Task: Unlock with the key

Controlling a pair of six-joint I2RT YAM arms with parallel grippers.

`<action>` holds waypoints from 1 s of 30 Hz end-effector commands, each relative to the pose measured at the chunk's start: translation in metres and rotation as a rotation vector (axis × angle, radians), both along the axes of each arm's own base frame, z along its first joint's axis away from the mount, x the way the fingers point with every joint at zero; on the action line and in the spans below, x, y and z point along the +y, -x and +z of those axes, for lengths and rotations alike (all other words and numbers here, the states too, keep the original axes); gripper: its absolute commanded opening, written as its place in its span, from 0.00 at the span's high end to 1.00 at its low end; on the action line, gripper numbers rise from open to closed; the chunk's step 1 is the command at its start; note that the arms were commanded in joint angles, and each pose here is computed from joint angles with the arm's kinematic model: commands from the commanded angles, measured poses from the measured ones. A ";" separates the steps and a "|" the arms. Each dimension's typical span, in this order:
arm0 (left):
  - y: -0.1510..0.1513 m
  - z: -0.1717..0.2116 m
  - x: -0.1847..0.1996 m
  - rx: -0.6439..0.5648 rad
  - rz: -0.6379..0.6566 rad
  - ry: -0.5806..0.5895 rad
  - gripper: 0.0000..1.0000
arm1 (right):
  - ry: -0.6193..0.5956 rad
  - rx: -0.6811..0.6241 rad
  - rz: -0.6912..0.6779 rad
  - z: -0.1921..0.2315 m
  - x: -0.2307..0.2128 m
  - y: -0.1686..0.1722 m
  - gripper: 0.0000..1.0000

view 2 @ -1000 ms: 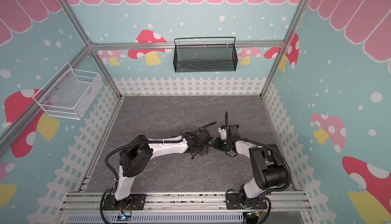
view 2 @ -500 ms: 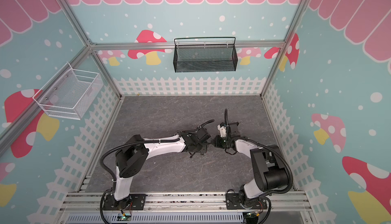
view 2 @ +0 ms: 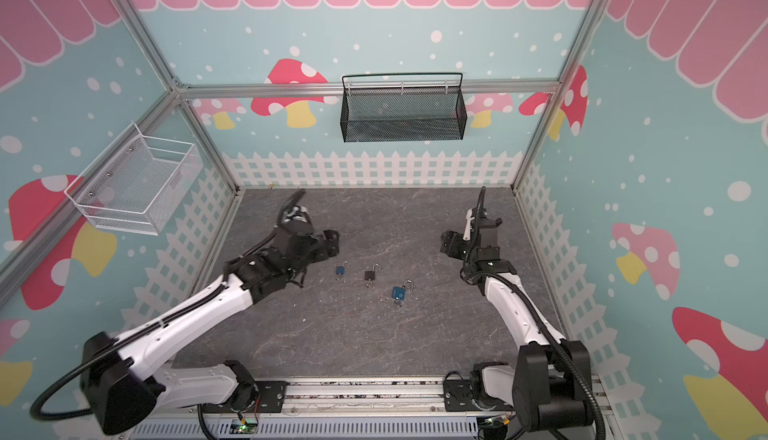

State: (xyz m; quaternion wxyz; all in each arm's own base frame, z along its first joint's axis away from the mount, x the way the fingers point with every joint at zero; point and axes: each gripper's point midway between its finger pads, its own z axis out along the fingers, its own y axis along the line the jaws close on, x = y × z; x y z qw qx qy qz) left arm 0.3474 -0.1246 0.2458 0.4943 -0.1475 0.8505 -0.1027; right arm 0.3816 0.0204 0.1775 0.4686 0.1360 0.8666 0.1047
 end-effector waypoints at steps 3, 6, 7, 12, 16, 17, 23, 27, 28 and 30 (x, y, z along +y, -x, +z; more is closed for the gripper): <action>0.020 -0.024 0.169 -0.049 0.478 -0.324 0.00 | 0.173 -0.076 -0.412 -0.020 -0.097 0.013 0.01; 0.009 -0.060 0.183 -0.076 0.406 -0.370 0.01 | 0.316 -0.086 -0.424 -0.036 -0.112 0.009 0.01; 0.004 -0.070 0.184 -0.089 0.384 -0.382 0.01 | 0.351 -0.084 -0.409 -0.043 -0.114 0.007 0.01; -0.017 -0.096 0.165 -0.259 0.253 -0.379 0.01 | 0.425 -0.222 -0.261 -0.050 -0.096 0.000 0.02; -0.041 -0.100 0.146 -0.258 0.133 -0.366 0.01 | 0.459 -0.381 -0.070 -0.040 -0.063 0.000 0.02; -0.047 -0.107 0.142 -0.234 0.106 -0.368 0.01 | 0.463 -0.394 -0.008 -0.042 -0.053 0.001 0.02; -0.055 -0.129 0.142 -0.223 0.088 -0.352 0.01 | 0.482 -0.471 0.100 -0.046 -0.033 0.008 0.02; -0.055 -0.129 0.146 -0.231 0.093 -0.343 0.01 | 0.500 -0.478 0.089 -0.044 -0.032 0.009 0.02; -0.054 -0.129 0.146 -0.228 0.094 -0.343 0.01 | 0.501 -0.463 0.095 -0.046 -0.031 0.009 0.02; -0.053 -0.129 0.148 -0.226 0.109 -0.343 0.01 | 0.500 -0.475 0.098 -0.045 -0.030 0.009 0.02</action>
